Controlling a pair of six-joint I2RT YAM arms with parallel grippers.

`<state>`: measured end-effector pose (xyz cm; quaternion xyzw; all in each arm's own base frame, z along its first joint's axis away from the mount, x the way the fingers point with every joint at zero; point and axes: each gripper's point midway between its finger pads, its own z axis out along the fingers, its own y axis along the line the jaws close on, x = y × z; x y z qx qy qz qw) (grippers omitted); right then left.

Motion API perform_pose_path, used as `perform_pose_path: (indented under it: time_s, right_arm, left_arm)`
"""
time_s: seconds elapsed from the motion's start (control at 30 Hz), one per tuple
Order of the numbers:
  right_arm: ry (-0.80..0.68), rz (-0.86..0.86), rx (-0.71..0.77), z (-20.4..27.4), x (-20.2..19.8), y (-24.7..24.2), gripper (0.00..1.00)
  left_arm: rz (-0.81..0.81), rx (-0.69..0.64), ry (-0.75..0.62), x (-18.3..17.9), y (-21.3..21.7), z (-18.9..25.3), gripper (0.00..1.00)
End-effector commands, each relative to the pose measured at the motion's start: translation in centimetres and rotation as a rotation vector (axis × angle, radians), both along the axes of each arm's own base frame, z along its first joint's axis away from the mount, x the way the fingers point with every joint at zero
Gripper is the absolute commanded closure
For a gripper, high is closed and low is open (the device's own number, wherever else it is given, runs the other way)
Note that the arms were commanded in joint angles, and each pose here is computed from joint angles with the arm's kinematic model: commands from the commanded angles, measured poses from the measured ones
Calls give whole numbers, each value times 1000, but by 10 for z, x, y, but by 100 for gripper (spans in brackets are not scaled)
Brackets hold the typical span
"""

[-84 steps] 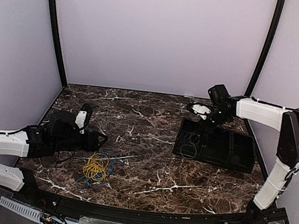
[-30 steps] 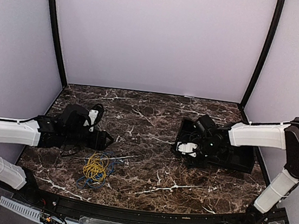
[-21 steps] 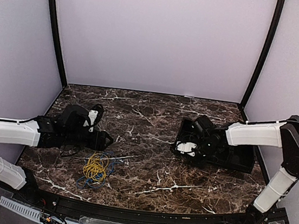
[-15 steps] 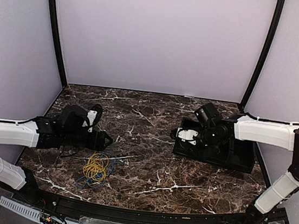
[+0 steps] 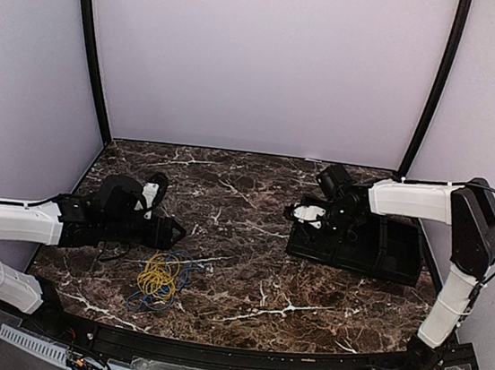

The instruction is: Untangle the cables

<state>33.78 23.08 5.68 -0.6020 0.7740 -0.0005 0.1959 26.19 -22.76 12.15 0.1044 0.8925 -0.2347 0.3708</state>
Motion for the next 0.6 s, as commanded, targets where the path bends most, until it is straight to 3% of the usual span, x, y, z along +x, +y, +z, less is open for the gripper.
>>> perform_pose_path:
  time_s: [0.0, 0.07, 0.2, 0.33, 0.57]
  right_arm:
    - [-41, -27, -6, 9, 19, 2, 100]
    - [-17, -37, -18, 6, 19, 2, 100]
    - [-14, -40, -9, 20, 13, 0, 81]
    - [-57, -43, 11, 51, 4, -8, 71]
    - [-82, -83, 54, 78, -8, -29, 65]
  left_arm:
    - [14, -22, -21, -1, 5, 5, 30]
    - [15, -27, -20, -2, 5, 5, 30]
    - [9, -30, -19, -2, 3, 7, 30]
    - [14, -28, -33, -1, 5, 9, 30]
    - [9, -25, -33, 1, 3, 7, 30]
